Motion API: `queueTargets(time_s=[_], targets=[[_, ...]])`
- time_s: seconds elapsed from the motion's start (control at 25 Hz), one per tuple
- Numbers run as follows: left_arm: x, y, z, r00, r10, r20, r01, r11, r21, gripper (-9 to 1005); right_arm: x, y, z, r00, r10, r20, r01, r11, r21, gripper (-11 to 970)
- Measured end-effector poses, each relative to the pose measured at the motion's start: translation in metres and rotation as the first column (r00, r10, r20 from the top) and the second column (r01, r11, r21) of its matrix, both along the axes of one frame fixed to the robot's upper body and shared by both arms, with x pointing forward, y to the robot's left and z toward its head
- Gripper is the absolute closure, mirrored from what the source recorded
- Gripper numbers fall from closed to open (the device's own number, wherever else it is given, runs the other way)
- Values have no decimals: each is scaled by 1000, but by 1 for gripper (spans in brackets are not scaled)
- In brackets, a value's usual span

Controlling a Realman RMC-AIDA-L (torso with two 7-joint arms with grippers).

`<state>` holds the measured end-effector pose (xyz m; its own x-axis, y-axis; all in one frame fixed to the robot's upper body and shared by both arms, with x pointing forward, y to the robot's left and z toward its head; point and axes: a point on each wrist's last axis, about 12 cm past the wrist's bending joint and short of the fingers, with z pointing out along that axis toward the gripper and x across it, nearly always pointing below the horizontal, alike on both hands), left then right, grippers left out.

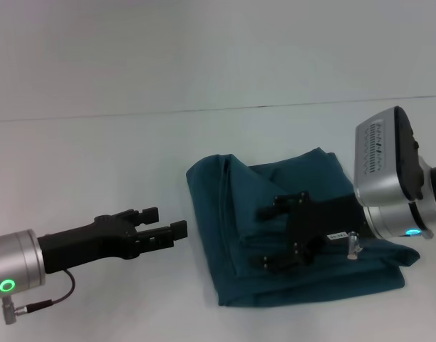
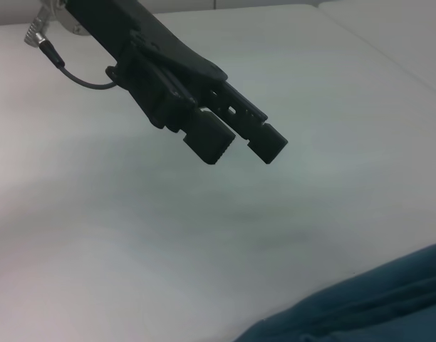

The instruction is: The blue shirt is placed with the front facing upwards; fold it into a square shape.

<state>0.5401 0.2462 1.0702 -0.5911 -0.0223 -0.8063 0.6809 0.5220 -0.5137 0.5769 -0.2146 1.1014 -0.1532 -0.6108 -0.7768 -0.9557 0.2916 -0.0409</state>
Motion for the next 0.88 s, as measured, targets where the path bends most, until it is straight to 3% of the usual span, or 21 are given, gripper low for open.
queueTargets(time_s=[0.88], targets=[[1,2,0,1000,14,10,-14,1000,2,93,-2,16,-9,999,50,-14,-51,998,-41,47]])
